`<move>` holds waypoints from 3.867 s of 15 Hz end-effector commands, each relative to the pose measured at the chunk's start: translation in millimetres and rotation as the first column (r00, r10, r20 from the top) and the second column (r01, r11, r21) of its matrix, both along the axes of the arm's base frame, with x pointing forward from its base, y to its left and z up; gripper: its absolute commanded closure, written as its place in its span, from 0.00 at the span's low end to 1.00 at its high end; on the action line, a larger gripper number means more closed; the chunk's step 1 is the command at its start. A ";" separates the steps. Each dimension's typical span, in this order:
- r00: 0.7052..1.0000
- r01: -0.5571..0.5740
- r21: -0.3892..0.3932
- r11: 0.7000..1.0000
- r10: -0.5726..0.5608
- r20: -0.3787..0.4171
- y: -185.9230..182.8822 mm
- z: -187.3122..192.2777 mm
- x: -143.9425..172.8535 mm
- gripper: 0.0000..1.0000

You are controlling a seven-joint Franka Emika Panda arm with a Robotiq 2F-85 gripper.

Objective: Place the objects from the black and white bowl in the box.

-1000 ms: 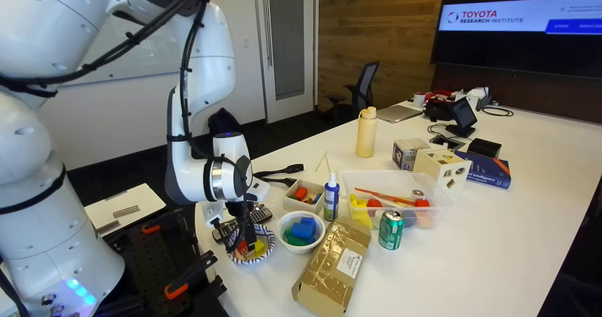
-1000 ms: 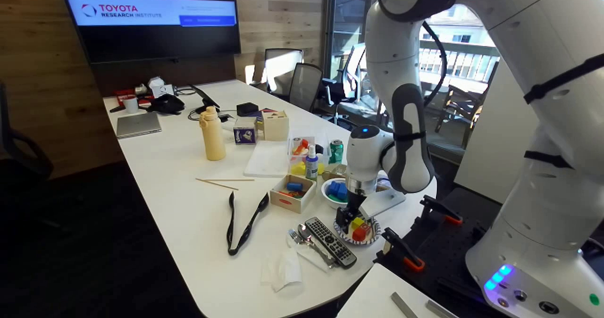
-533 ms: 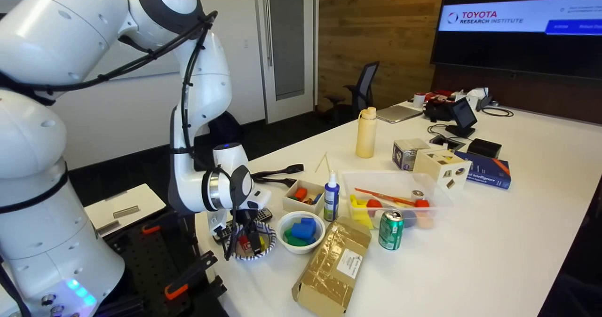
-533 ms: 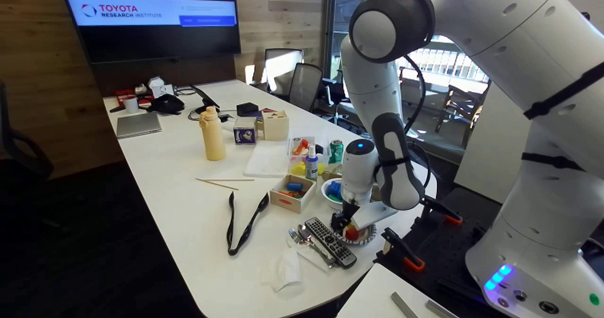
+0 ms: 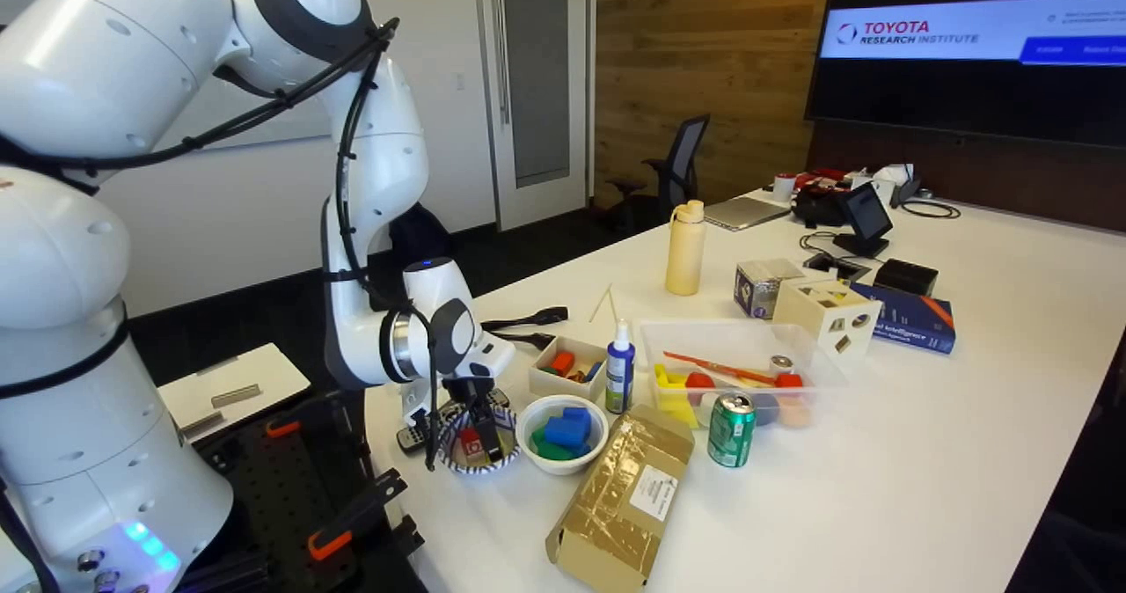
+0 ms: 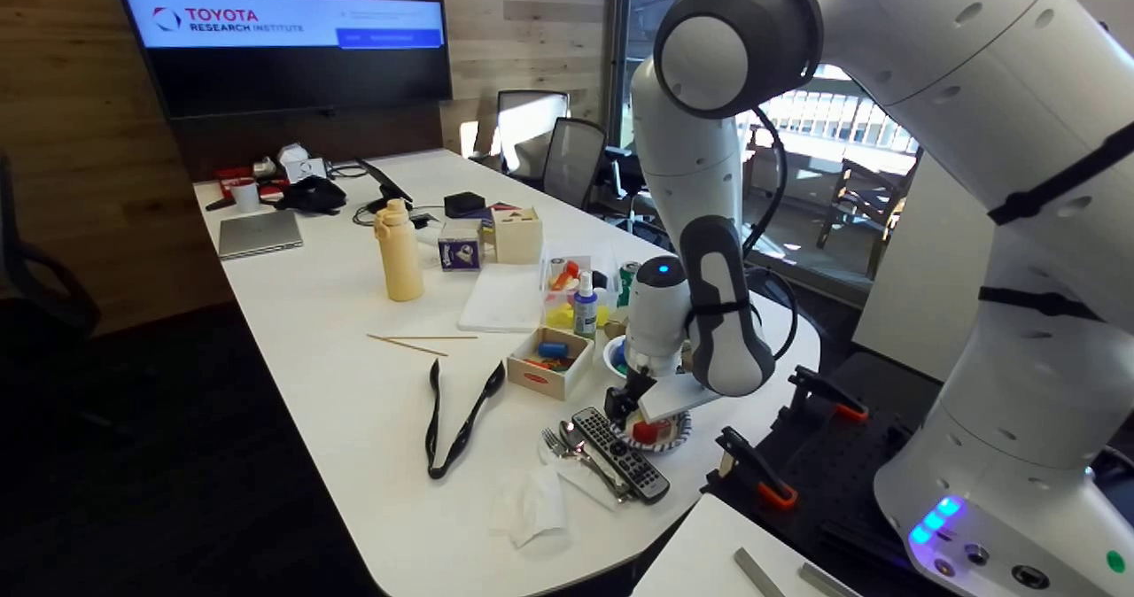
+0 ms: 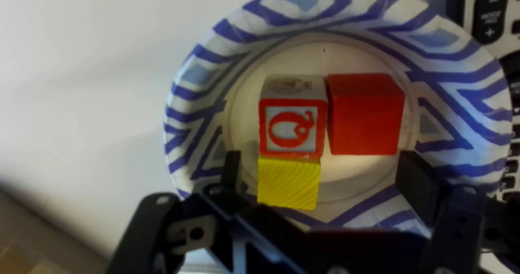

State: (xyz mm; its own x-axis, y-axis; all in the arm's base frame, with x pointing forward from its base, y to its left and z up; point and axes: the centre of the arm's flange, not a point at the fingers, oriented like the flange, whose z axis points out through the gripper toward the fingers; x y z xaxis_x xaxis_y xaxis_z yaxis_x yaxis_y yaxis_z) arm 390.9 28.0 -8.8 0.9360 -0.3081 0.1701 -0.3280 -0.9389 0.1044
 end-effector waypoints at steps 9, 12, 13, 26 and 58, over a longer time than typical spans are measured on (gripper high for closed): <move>0.998 -0.036 -0.027 0.999 0.038 0.056 6.9 3.6 -15.6 0.91; 0.997 -0.066 -0.016 0.998 0.067 0.024 7.4 42.6 -11.4 0.91; 0.997 -0.078 -0.017 0.997 0.078 0.015 4.7 54.3 -11.2 0.91; 0.894 -0.318 -0.069 0.946 0.323 0.310 18.4 128.0 110.6 0.91; 0.950 -0.156 0.262 0.952 0.218 -0.225 12.4 84.5 31.9 0.00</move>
